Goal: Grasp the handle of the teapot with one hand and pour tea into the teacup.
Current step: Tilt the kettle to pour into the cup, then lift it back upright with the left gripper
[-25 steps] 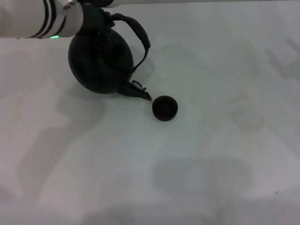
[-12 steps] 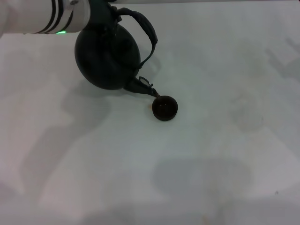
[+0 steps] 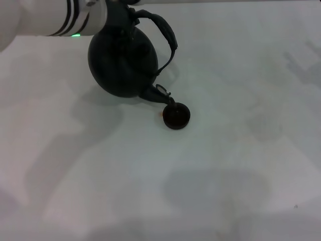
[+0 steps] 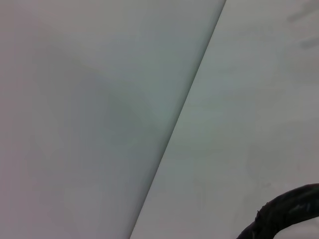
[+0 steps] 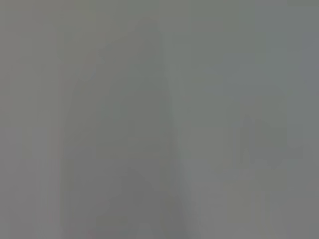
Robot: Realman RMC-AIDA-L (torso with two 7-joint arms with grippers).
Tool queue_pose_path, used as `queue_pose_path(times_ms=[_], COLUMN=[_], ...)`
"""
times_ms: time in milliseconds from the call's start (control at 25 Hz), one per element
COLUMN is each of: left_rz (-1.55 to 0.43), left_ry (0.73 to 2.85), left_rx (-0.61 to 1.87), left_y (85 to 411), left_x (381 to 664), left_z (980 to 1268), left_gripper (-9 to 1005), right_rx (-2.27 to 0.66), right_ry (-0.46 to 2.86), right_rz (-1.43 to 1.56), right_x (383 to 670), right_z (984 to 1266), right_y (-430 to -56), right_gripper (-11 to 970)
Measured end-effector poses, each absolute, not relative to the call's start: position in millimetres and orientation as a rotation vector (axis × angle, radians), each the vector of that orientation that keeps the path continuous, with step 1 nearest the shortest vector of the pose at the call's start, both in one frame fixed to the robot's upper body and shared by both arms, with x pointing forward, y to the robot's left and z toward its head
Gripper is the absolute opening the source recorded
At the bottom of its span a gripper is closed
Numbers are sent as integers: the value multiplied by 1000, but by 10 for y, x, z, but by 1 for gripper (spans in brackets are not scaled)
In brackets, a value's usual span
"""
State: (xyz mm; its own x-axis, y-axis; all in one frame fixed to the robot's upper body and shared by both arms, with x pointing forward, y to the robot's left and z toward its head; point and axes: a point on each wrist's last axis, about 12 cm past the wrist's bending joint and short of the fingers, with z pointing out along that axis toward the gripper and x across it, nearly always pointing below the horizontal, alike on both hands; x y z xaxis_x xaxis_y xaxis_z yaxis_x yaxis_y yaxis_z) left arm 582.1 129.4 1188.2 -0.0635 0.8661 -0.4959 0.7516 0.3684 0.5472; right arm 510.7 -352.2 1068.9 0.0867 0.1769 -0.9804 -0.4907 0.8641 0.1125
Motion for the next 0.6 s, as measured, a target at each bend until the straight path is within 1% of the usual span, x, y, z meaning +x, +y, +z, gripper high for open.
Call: queue_pose_path(times_ms=[600], left_rz=[192], left_ry=[1835], left_rx=[1458], left_y=[1237], left_x=[5822], left_z=[11872], left_gripper=[127], right_rx=[-278], right_ry=[1399], right_rz=[507], right_x=[5158], right_z=[10708], right_y=[-3500], right_gripper=[816])
